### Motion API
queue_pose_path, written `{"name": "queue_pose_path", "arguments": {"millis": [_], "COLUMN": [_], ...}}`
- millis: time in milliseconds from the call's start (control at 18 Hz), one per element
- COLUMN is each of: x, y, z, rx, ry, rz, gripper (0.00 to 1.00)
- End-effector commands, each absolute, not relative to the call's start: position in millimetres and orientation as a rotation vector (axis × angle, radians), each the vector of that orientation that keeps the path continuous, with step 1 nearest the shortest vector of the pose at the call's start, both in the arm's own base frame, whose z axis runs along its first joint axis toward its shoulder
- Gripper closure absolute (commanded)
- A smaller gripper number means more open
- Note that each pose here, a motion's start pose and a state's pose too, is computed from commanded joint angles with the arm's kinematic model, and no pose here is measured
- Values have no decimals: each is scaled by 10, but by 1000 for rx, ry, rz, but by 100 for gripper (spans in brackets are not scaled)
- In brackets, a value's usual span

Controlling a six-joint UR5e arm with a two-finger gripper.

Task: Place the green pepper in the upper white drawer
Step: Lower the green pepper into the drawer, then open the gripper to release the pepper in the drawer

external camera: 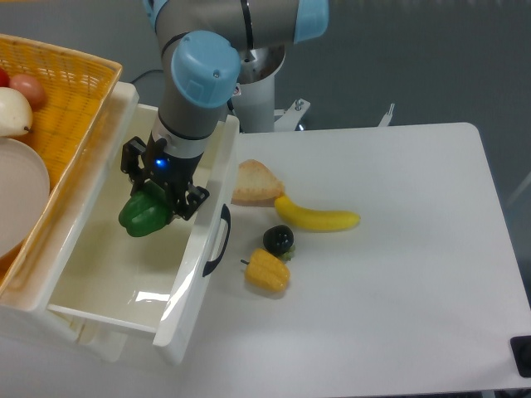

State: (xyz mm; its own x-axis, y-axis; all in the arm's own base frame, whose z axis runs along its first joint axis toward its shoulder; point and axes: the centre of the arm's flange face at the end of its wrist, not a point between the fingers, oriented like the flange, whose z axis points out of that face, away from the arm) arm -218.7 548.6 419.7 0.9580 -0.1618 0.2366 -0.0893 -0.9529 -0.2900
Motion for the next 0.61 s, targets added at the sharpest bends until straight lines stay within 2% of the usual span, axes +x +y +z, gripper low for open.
{"name": "queue_pose_path", "arguments": {"millis": [222, 333, 611], "x": [-2139, -2143, -2143], "y": [5500, 5508, 5508], "z": [4202, 4222, 4222], "rx": [-2847, -2841, -2841], "ry": [203, 205, 207], "rz": [-344, -338, -338], "gripper": [19, 10, 7]}}
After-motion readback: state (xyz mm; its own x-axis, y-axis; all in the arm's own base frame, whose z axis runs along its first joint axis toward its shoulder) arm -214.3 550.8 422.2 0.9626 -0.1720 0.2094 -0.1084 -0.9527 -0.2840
